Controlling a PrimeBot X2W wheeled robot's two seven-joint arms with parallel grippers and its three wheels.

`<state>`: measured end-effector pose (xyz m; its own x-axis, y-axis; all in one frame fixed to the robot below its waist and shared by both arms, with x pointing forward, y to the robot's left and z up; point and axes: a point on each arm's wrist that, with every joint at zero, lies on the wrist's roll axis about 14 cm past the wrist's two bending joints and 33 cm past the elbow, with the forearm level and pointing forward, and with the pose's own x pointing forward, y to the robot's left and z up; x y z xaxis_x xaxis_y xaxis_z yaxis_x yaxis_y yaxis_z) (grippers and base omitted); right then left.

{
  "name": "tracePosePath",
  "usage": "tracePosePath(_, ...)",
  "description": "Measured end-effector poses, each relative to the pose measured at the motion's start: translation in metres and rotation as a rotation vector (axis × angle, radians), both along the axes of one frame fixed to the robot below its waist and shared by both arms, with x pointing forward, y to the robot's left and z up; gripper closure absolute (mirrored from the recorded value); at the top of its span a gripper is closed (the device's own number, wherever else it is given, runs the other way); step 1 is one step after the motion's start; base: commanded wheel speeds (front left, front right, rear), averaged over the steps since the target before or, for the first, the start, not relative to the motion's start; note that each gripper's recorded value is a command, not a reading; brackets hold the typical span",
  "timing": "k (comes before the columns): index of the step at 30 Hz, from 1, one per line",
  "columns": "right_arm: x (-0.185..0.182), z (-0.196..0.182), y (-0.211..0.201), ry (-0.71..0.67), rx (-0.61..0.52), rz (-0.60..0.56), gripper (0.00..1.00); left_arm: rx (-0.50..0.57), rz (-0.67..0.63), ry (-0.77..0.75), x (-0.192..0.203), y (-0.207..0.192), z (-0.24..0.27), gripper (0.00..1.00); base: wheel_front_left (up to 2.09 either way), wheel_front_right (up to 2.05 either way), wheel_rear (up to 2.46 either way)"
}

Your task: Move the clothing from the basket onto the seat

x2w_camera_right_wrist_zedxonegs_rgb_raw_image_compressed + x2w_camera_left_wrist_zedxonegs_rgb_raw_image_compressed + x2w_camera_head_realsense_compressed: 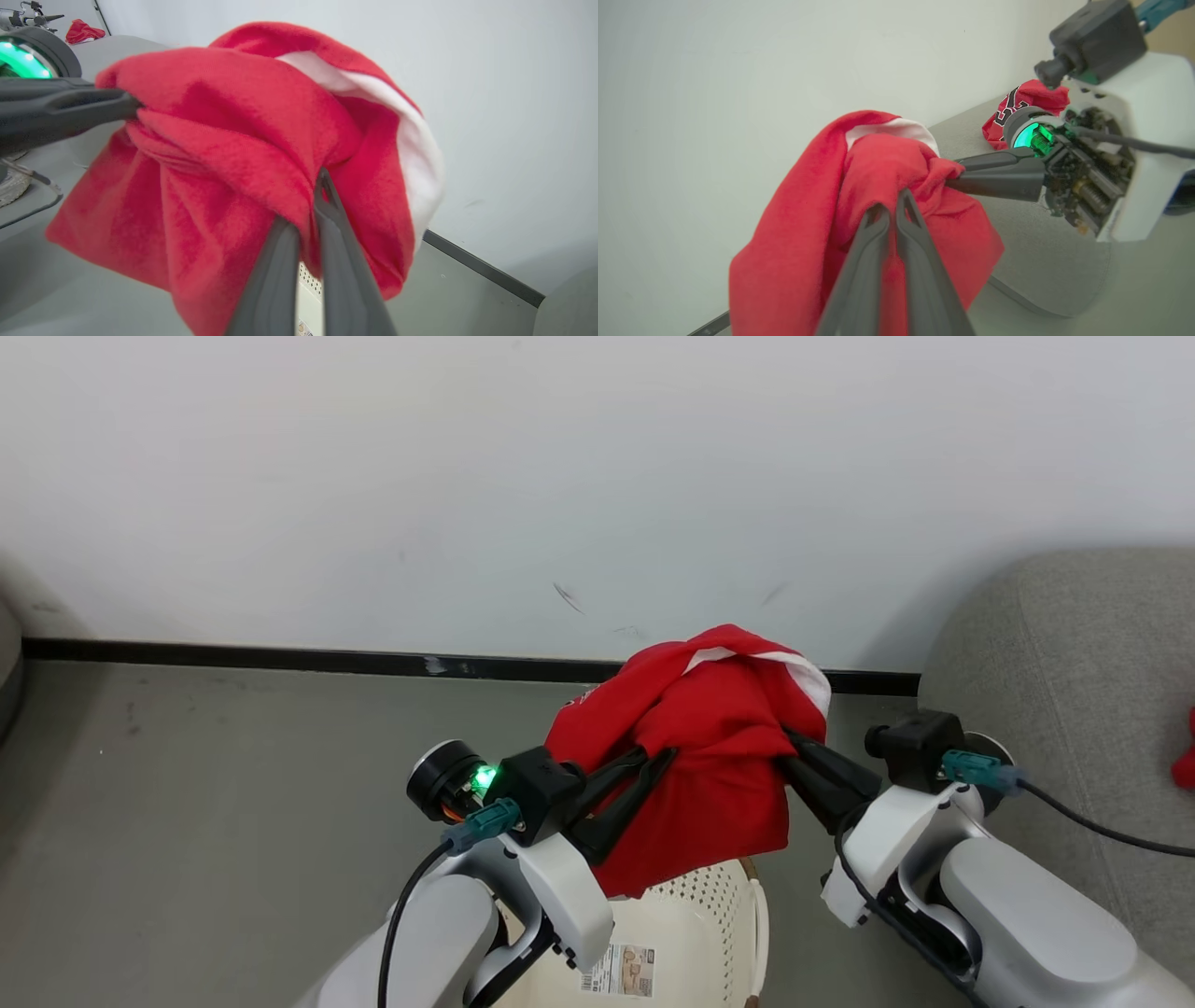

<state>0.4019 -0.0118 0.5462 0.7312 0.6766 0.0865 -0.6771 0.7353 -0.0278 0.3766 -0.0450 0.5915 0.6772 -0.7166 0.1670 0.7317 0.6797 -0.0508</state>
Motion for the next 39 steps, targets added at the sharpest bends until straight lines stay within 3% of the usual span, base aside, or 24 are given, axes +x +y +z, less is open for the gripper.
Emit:
tracePosePath(1, 0.002, 0.002, -0.003, -0.003, 0.007, -0.010, 1.00, -0.001, 0.000, 0.002, 0.000, 0.000, 0.000, 0.98, 0.00, 0.00, 0.00)
tracePosePath(2, 0.004, 0.004, -0.005, -0.006, 0.014, -0.021, 1.00, -0.003, 0.001, 0.005, 0.001, 0.001, -0.001, 0.67, 0.00, 0.00, 0.00)
tracePosePath(5, 0.009, 0.010, -0.013, -0.011, 0.037, -0.050, 1.00, 0.003, 0.001, 0.013, 0.001, 0.001, -0.003, 0.38, 0.00, 0.00, 0.00)
tracePosePath(6, 0.010, 0.012, -0.015, -0.014, 0.043, -0.057, 1.00, 0.002, 0.000, 0.013, 0.001, 0.000, -0.003, 0.09, 0.00, 0.00, 0.00)
tracePosePath(7, 0.011, 0.014, -0.018, -0.018, 0.049, -0.065, 1.00, 0.002, -0.001, 0.015, 0.000, 0.000, -0.004, 0.00, 0.00, 0.00, 0.00)
tracePosePath(22, 0.024, 0.031, -0.085, -0.059, 0.103, -0.255, 1.00, -0.006, -0.050, 0.020, -0.007, -0.013, -0.004, 0.00, 0.00, 0.00, 0.00)
tracePosePath(39, 0.006, 0.049, -0.183, -0.138, 0.137, -0.523, 1.00, -0.015, -0.194, -0.003, -0.030, -0.052, -0.001, 0.00, 0.00, 0.00, 0.00)
